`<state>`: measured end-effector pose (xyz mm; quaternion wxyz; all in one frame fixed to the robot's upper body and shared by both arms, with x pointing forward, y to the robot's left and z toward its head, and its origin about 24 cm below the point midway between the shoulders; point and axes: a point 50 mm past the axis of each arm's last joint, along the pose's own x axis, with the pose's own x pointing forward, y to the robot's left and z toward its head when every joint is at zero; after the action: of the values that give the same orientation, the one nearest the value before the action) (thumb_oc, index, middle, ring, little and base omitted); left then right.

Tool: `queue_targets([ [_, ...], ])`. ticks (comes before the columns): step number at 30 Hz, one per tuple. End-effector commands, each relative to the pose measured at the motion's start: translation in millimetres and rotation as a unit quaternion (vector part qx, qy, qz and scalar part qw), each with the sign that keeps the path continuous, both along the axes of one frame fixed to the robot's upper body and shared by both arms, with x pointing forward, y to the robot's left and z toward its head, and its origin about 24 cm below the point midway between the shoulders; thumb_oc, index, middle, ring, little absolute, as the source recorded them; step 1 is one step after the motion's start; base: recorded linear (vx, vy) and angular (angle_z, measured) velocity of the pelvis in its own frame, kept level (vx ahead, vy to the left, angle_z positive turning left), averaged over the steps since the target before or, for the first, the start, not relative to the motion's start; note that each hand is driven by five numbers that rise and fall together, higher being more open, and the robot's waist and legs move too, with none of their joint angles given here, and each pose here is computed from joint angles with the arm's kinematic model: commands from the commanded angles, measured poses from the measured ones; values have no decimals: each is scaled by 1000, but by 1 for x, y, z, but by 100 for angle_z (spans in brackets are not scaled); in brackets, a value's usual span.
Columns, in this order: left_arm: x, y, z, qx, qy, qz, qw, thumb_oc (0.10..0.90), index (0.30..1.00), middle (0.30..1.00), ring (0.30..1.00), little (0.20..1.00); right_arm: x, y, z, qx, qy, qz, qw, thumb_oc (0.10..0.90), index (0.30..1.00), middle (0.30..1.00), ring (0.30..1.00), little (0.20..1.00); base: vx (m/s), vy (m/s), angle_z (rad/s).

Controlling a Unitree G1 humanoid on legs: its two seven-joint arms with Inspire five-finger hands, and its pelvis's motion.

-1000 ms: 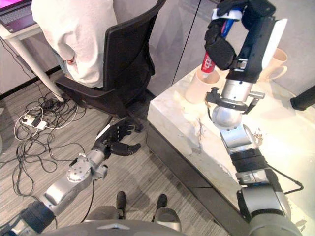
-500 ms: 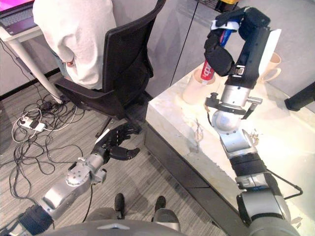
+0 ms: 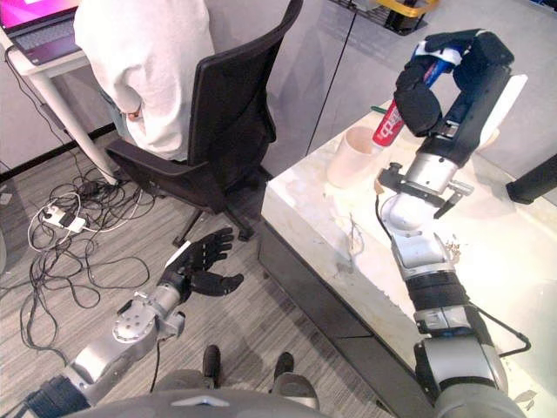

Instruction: Organize the bathroom.

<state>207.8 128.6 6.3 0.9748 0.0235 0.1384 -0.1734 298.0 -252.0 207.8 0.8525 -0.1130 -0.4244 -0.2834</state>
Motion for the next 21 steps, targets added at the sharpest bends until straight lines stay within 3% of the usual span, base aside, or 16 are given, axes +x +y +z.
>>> queue_targets([
  [1, 6, -21, 38, -65, -105, -40, 992, 800, 900, 900, 900, 900, -9, -1, 53, -12, -129, 1, 992, 400, 300, 300, 300, 300, -22, -54, 6],
  [8, 3, -36, 46, -73, -126, -129, 981, 800, 900, 900, 900, 900, -8, 3, 57, -16, -132, 18, 991, 400, 300, 300, 300, 300, -29, -81, 7],
  [9, -6, -48, 51, -75, -139, -215, 964, 800, 900, 900, 900, 900, -7, 9, 61, -15, -138, 30, 990, 400, 300, 300, 300, 300, 59, 16, 6],
  [11, -8, -51, 50, -78, -132, -238, 959, 800, 900, 900, 900, 900, -5, 14, 61, -16, -139, 38, 989, 400, 300, 300, 300, 300, 149, 111, -18],
  [12, -12, -59, 52, -69, -129, -306, 941, 800, 900, 900, 900, 900, -2, 28, 63, -27, -142, 56, 988, 400, 300, 300, 300, 300, 296, 240, -39],
  [13, -13, -62, 52, -65, -124, -330, 933, 800, 900, 900, 900, 900, -1, 34, 64, -34, -143, 62, 987, 400, 300, 300, 300, 300, 345, 276, -38],
  [21, -1, -66, 57, -56, -113, -378, 917, 800, 900, 900, 900, 900, -5, 38, 65, -56, -138, 104, 983, 400, 300, 300, 300, 300, 215, 197, -46],
])
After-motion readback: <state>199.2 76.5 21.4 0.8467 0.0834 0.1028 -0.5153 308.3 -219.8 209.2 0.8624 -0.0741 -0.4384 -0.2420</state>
